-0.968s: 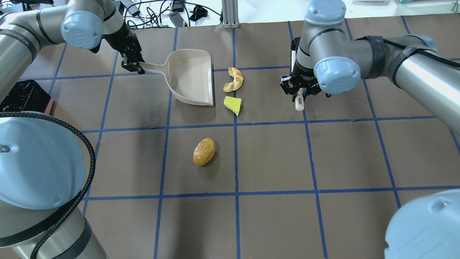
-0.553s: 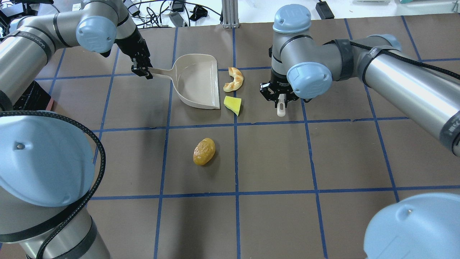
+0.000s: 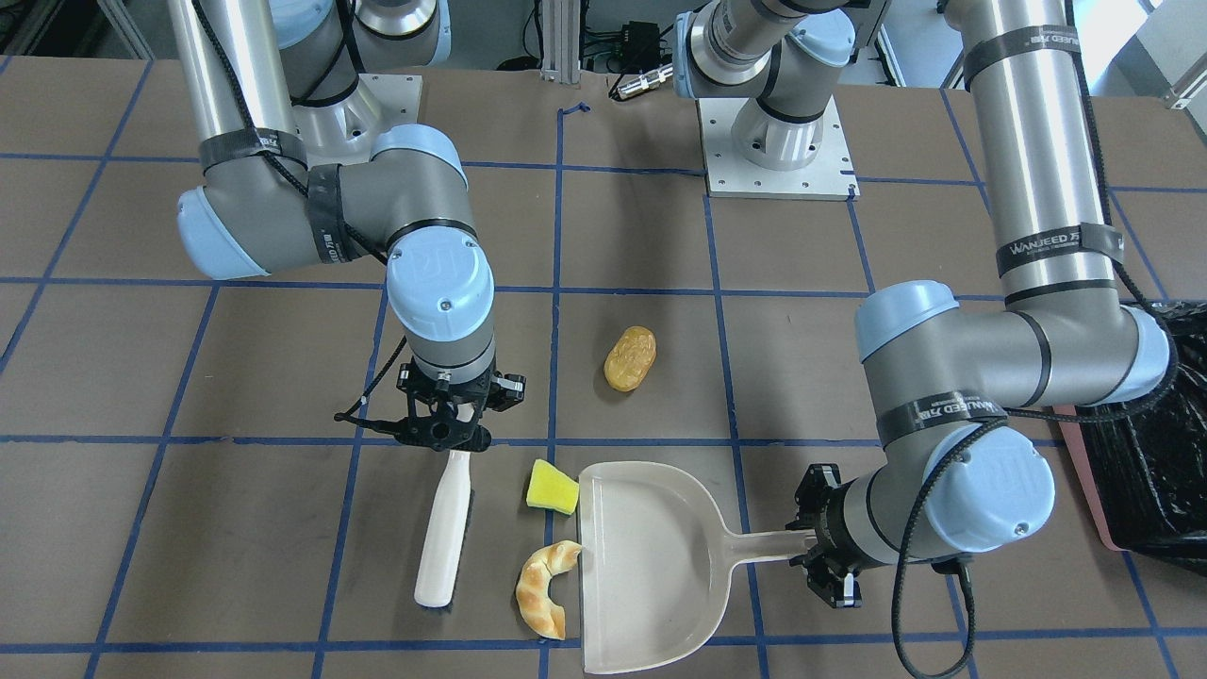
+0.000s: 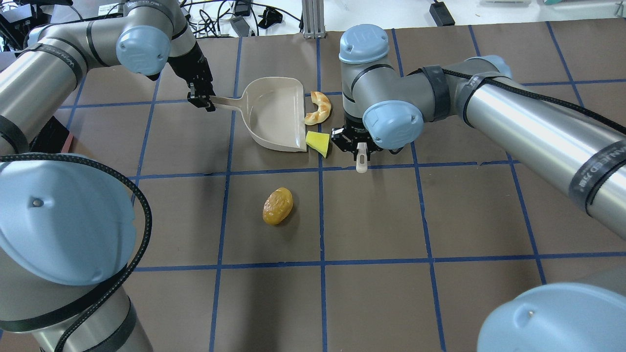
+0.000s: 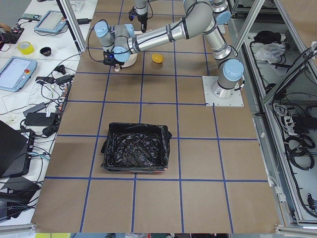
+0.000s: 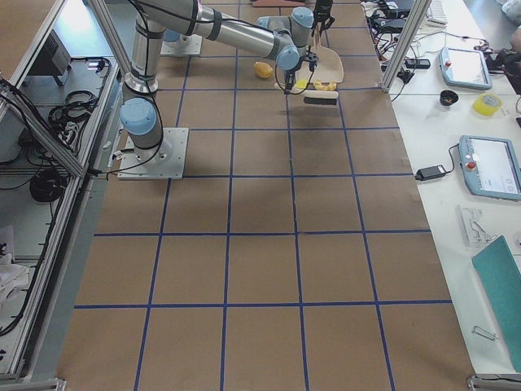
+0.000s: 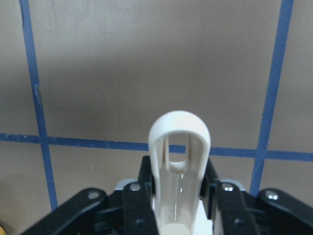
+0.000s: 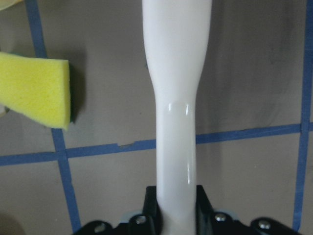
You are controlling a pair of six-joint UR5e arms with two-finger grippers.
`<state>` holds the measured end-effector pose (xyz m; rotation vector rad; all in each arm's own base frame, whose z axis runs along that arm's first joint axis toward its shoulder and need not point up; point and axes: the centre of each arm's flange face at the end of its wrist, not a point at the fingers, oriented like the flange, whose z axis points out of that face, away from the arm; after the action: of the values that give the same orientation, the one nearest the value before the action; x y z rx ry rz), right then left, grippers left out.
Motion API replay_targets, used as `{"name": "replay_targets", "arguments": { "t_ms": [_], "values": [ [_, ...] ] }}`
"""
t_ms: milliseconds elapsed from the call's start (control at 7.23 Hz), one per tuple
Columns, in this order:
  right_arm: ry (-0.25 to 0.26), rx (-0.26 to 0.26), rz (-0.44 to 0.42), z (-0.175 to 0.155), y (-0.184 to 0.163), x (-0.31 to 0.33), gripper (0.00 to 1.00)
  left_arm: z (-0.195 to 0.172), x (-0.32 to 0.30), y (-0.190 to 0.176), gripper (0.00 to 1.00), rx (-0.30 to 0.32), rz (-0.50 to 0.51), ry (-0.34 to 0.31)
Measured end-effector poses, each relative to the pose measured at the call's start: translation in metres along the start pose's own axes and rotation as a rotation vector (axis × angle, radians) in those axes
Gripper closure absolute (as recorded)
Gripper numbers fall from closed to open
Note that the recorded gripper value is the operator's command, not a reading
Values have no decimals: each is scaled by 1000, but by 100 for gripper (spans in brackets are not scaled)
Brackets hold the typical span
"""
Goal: Sweep and dump trash into bin
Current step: 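Sweep the yellow sponge and croissant into the dustpan with the brush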
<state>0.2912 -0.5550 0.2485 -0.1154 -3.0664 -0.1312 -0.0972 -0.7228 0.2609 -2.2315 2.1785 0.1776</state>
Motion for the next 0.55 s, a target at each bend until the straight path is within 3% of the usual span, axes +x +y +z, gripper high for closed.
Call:
{"name": "replay_targets", "arguments": {
  "t_ms": [277,553],
  "values": [
    [4,-7,-23,14,13,-30,100,-1,-1,3,100,10,1,0],
    [-35,-10,-28,25,21,-58,100,-2,-2,3,100,20,-2,0]
  ]
}}
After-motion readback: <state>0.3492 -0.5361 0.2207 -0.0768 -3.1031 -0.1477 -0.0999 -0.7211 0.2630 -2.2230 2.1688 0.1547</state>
